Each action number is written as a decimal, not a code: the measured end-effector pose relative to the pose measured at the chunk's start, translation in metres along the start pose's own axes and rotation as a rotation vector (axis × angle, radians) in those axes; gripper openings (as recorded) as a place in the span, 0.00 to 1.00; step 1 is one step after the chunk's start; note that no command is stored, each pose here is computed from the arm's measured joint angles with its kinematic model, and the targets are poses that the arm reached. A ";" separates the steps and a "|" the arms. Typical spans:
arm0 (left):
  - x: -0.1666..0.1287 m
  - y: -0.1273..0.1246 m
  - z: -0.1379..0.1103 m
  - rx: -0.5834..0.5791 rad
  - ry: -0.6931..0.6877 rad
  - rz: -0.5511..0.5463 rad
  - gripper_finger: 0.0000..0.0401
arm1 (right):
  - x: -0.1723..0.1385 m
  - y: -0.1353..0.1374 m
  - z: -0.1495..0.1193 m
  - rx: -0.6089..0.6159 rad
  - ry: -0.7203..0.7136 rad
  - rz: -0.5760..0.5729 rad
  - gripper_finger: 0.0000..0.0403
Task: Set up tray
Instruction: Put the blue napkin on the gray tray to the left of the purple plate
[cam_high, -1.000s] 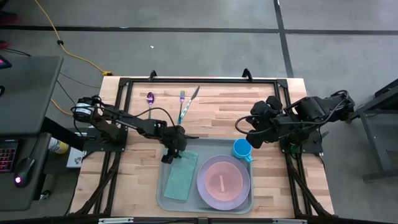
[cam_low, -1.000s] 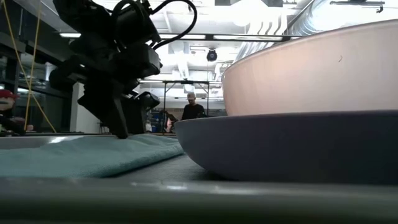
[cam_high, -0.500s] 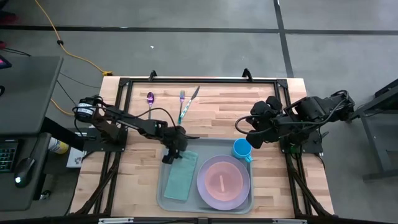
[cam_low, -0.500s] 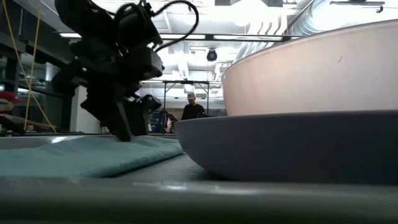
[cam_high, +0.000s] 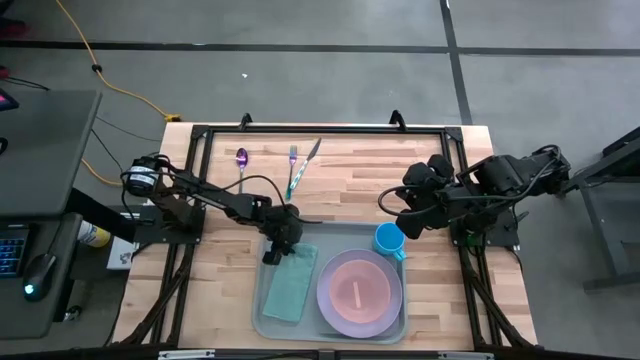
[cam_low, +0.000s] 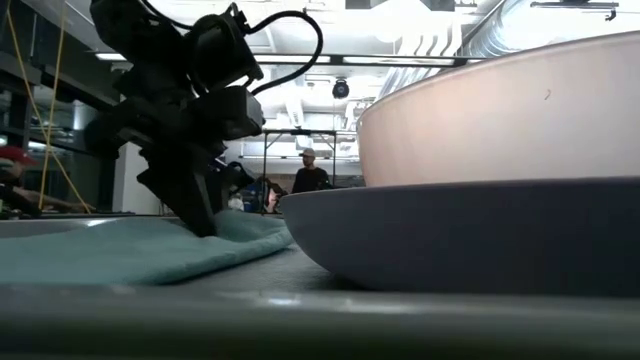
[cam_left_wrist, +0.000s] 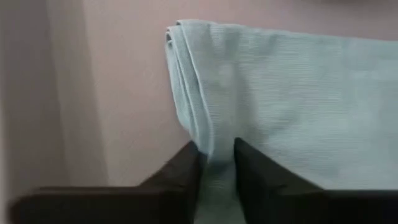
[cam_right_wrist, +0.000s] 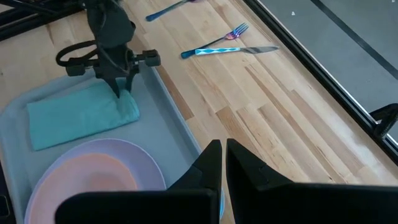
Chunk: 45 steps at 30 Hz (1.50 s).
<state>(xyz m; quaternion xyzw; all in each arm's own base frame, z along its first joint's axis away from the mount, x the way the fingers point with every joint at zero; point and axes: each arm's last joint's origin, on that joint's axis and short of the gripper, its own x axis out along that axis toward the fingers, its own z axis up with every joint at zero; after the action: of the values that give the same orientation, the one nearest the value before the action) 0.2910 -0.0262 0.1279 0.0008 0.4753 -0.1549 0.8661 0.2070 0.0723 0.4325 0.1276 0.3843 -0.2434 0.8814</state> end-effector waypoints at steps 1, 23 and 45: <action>0.000 0.000 0.000 0.001 0.000 0.001 0.22 | 0.000 0.000 0.000 -0.001 0.000 0.000 0.00; 0.001 0.003 0.003 -0.322 -0.049 0.184 0.05 | 0.000 0.000 0.000 -0.026 0.002 -0.001 0.00; -0.025 -0.011 0.003 -0.172 0.121 0.090 0.08 | 0.000 0.000 0.000 -0.023 0.001 -0.003 0.00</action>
<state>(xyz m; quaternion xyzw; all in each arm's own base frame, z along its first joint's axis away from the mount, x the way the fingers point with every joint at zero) 0.2783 -0.0303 0.1517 -0.0431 0.5379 -0.0743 0.8386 0.2068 0.0721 0.4324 0.1169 0.3875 -0.2404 0.8823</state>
